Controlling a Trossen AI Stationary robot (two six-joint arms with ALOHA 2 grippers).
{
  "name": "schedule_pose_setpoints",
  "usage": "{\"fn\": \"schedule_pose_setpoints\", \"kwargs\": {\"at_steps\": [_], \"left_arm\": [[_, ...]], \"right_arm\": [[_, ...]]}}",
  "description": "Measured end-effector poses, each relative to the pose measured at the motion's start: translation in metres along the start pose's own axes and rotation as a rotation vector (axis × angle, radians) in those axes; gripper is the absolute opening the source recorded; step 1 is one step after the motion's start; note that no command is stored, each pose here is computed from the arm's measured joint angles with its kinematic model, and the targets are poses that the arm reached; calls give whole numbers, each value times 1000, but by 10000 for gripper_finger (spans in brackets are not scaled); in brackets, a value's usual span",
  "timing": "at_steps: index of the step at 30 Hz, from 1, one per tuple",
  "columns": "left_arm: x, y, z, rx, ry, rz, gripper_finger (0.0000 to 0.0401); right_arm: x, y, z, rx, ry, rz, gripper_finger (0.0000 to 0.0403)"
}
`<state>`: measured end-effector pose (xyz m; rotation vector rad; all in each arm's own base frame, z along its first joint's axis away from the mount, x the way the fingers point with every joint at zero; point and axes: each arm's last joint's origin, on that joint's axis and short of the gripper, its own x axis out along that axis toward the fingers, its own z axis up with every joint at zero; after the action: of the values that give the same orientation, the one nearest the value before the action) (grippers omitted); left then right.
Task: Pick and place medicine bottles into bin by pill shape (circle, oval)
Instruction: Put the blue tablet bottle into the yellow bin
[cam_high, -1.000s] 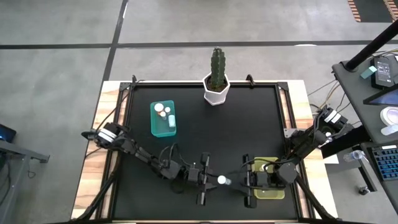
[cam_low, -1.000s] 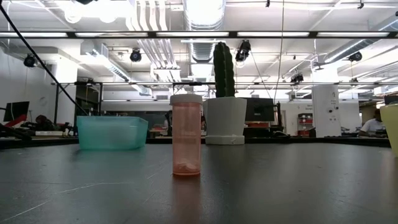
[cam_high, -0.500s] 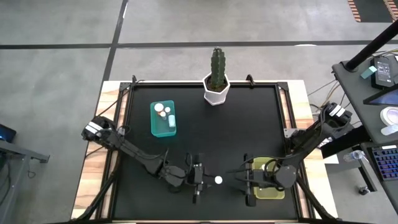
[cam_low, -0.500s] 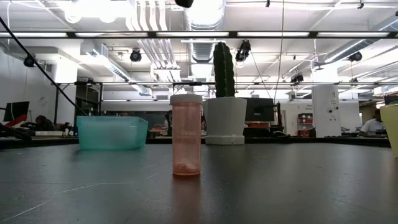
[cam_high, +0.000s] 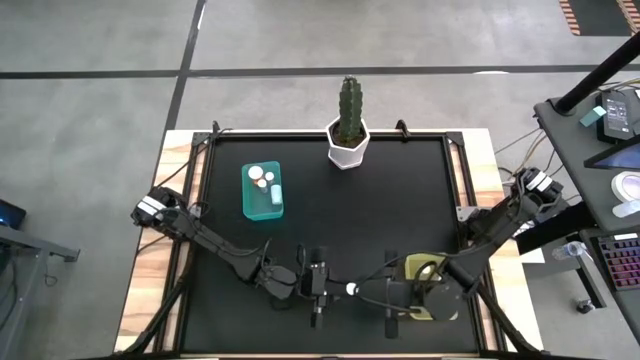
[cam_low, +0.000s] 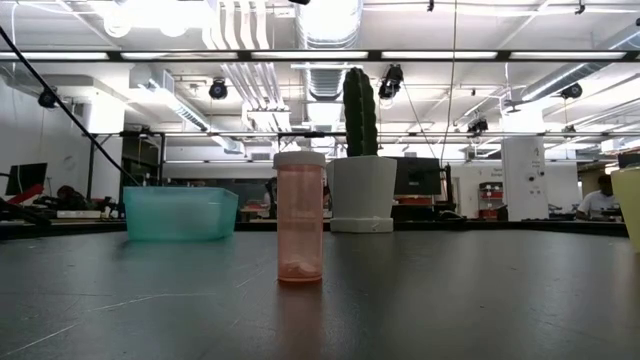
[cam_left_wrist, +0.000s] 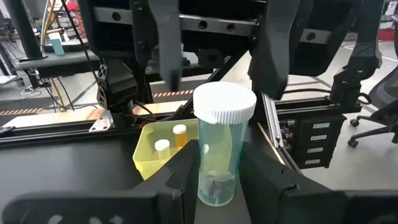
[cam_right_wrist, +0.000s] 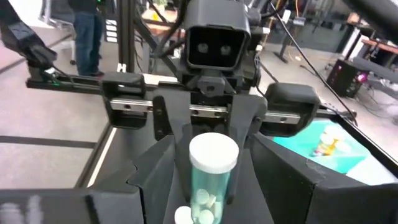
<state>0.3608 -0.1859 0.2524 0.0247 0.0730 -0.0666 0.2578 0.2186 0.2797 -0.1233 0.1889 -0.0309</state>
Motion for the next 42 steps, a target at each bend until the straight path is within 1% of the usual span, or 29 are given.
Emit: {"fn": "schedule_pose_setpoints", "kwargs": {"at_steps": [4,21,29,42], "left_arm": [[0,0,0,1,0,0,82],[0,0,3,-8,-22,0,82],[0,0,2,-8,-21,0,82],[0,0,2,-11,-21,4,82]], "right_arm": [[1,-1,3,7,26,-7,203],[5,-6,-2,17,40,-25,202],[5,-6,-2,17,40,-23,166],[5,-6,-2,16,40,-20,123]]}}
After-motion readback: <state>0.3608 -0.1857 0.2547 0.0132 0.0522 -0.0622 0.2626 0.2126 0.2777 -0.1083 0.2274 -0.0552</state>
